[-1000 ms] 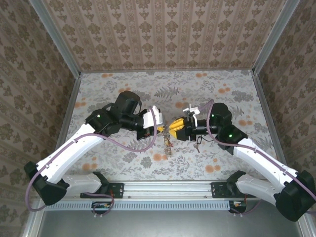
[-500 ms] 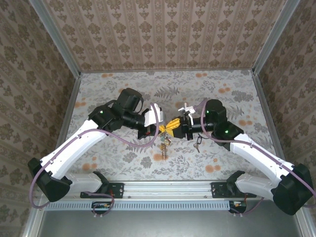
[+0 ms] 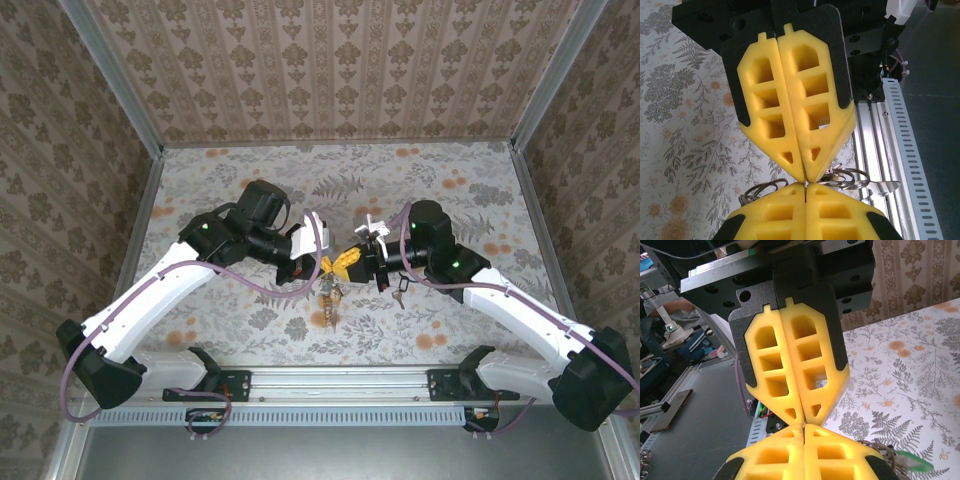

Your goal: Put the keys on the keyring

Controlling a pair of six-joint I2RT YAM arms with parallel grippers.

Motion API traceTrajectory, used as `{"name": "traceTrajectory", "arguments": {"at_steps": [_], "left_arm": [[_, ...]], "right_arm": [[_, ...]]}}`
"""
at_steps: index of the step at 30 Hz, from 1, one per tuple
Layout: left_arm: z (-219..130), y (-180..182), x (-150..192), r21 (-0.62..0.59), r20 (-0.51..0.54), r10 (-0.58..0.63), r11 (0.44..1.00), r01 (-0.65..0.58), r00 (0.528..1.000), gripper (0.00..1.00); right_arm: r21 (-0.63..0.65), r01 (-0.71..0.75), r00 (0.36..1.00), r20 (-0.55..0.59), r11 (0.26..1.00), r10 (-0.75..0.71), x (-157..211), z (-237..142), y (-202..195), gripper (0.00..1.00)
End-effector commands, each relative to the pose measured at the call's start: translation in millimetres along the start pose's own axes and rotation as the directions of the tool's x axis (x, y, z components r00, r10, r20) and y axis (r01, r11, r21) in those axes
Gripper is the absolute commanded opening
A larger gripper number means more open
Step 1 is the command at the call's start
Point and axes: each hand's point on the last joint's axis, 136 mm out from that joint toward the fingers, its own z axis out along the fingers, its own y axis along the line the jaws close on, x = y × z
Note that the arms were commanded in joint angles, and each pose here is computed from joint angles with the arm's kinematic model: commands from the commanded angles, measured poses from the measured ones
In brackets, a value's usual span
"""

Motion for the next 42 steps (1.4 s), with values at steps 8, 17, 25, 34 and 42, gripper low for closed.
{"name": "traceTrajectory", "arguments": {"at_steps": [8,17,25,34,42], "left_arm": [[-12,1,-33,-0.005,0.102,0.068,0.998,-0.067,0.992,0.0],[-14,5,-35,-0.031,0.117,0.05,0.998,-0.047,0.992,0.0],[-13,6,-36,-0.038,0.166,0.015,0.999,-0.009,0.986,0.0],[-9,6,-35,-0.009,0.222,-0.033,0.999,0.036,0.974,0.21],[-11,6,-39,0.01,0.306,-0.058,0.998,0.058,0.95,0.21]], "right_arm": [[-0.1,0.022,1.0,-0.017,0.995,-0.023,-3,3,23,0.0],[-0.069,0.08,0.996,0.044,0.994,-0.077,-15,-5,27,0.0],[-0.055,0.103,0.985,0.148,0.993,-0.094,-34,-12,29,0.0],[-0.007,0.125,0.97,0.21,0.992,-0.121,-46,-16,26,0.0],[0.025,0.12,0.952,0.28,0.992,-0.122,-55,-21,24,0.0]]}}
